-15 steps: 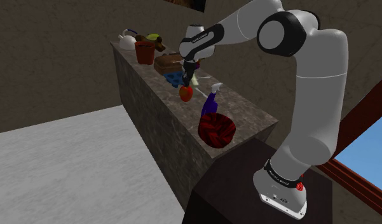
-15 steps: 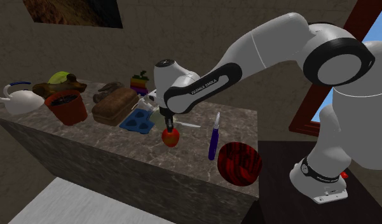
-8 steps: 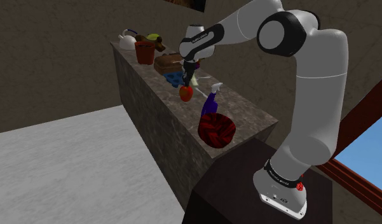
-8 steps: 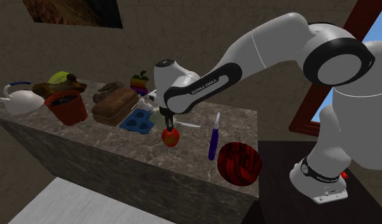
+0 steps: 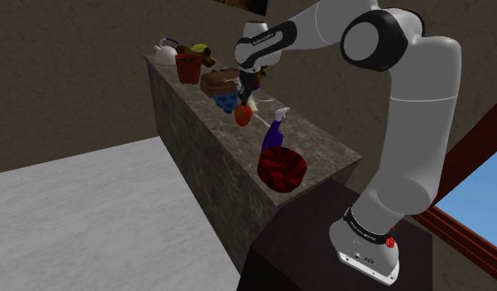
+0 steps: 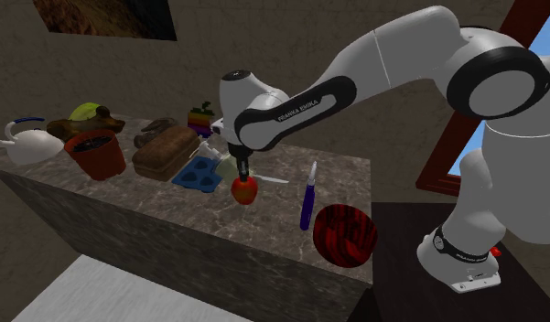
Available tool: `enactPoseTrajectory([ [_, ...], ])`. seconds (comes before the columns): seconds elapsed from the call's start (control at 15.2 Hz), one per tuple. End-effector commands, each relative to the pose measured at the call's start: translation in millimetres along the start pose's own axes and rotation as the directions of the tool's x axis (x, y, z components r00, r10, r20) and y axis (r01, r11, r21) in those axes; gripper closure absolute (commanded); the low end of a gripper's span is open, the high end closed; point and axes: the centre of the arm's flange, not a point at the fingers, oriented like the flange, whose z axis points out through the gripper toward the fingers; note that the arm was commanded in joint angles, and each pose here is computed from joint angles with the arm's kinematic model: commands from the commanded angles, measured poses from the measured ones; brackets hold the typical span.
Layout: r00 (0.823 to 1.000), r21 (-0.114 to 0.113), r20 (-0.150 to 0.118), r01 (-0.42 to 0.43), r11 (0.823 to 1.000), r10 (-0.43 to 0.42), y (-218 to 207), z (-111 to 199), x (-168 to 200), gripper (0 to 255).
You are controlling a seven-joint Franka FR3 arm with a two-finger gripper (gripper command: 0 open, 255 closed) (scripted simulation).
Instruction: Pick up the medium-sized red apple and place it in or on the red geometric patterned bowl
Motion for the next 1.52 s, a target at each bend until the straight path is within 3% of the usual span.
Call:
enactPoseTrajectory([
  [0.0, 1.000, 0.000, 0.000, 0.000, 1.000, 0.000, 1, -10, 1, 255],
  [1.45, 1.000, 0.000, 0.000, 0.000, 1.000, 0.000, 9, -126, 4, 255],
])
